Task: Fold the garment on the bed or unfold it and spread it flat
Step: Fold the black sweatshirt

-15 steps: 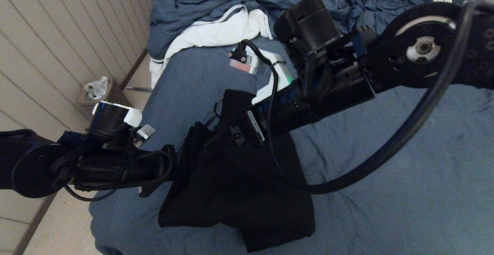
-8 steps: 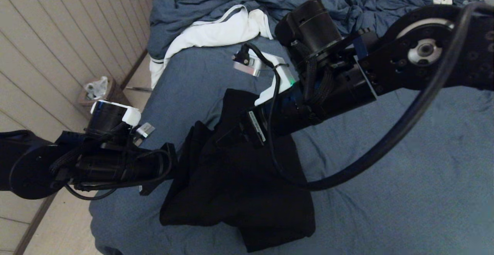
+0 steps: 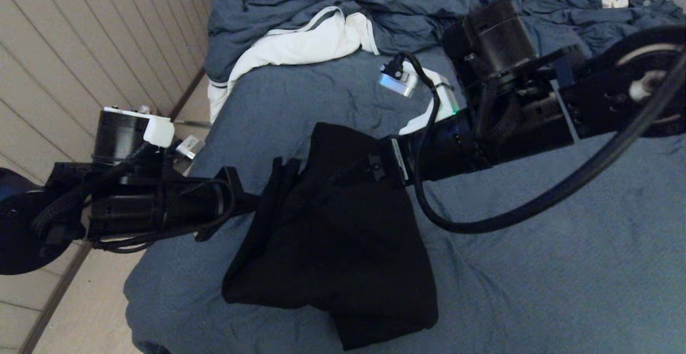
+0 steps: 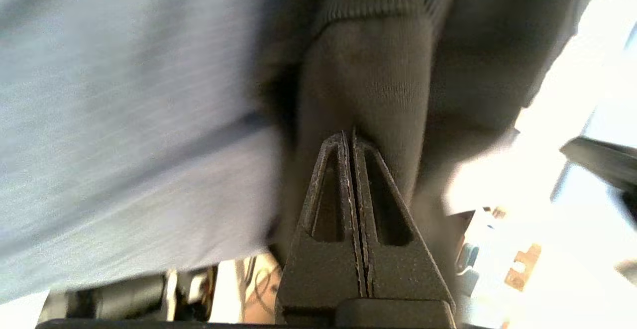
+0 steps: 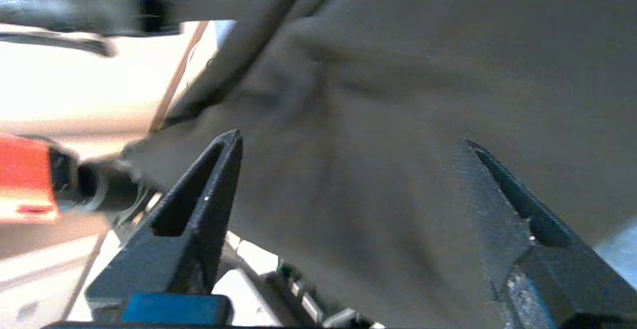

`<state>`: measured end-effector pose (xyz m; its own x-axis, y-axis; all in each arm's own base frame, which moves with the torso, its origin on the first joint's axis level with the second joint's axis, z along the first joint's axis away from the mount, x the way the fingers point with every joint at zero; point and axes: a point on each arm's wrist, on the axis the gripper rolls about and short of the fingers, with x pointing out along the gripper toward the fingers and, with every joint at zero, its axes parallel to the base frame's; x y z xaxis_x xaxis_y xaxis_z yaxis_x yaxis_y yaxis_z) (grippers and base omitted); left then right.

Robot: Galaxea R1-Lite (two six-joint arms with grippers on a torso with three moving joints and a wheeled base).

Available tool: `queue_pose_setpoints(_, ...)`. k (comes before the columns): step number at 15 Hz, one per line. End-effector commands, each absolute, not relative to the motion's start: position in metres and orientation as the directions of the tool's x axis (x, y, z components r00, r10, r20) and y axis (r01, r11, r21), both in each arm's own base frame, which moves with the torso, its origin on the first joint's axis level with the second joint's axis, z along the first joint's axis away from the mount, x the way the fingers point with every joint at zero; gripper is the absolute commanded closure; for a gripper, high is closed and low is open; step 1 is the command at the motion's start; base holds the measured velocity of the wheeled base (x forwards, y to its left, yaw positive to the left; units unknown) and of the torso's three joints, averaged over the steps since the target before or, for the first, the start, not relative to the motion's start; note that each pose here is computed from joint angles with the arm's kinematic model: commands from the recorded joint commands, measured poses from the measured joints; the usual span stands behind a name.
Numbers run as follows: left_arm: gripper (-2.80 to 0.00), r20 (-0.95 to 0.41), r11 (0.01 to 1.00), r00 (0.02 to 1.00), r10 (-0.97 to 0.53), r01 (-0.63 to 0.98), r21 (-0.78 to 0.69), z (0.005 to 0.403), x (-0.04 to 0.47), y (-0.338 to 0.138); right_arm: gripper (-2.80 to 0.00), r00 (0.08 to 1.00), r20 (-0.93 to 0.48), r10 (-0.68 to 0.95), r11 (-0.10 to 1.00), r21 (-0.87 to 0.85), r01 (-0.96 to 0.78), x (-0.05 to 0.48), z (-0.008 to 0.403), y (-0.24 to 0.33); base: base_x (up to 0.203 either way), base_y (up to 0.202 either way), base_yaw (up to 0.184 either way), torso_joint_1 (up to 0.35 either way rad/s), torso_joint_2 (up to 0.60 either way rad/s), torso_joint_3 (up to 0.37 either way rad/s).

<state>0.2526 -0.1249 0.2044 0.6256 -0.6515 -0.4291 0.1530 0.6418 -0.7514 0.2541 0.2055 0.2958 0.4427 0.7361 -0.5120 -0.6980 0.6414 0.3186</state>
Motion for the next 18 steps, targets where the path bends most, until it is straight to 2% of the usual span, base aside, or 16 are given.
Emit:
queue_pose_setpoints(1,0.0,-0.372,0.62,0.642,-0.671,0.209,-0.756,0.226,0.25,-0.132,-2.8,0.491,-0.468,0.735,0.657,0.313,-0.685,0.249,0.294,0.187,0.0,0.0,0.0,0.0,0.0,0.0)
queue_pose_setpoints(5,0.0,-0.319,0.624,0.668,-0.672,0.278,-0.73,0.273,0.251,-0.141,-2.8,0.622,-0.409,0.667,0.743,0.301,-0.598,0.248,0.3,0.132,0.0,0.0,0.0,0.0,0.0,0.0)
queue_pose_setpoints(7,0.0,-0.329,0.6,0.595,-0.733,0.339,-0.724,0.28,0.237,-0.168,-2.8,0.65,-0.389,0.653,0.757,0.301,-0.58,0.241,0.298,0.119,0.0,0.0,0.0,0.0,0.0,0.0)
queue_pose_setpoints(10,0.0,-0.345,0.578,0.517,-0.783,0.402,-0.711,0.276,0.231,-0.2,-2.8,0.702,-0.221,0.677,0.735,0.257,-0.627,0.233,0.307,0.112,0.0,0.0,0.0,0.0,0.0,0.0)
queue_pose_setpoints(12,0.0,-0.369,0.584,0.496,-0.786,0.397,-0.708,0.269,0.227,-0.204,-2.8,0.701,-0.213,0.681,0.731,0.255,-0.633,0.232,0.31,0.111,0.0,0.0,0.0,0.0,0.0,0.0)
queue_pose_setpoints(16,0.0,-0.486,0.627,0.411,-0.771,0.362,-0.689,0.23,0.21,-0.211,-2.8,0.704,-0.223,0.674,0.737,0.26,-0.624,0.237,0.307,0.111,0.0,0.0,0.0,0.0,0.0,0.0)
queue_pose_setpoints(18,0.0,-0.528,0.658,0.404,-0.747,0.338,-0.672,0.217,0.205,-0.209,-2.8,0.698,-0.237,0.675,0.737,0.265,-0.622,0.24,0.302,0.113,0.0,0.0,0.0,0.0,0.0,0.0)
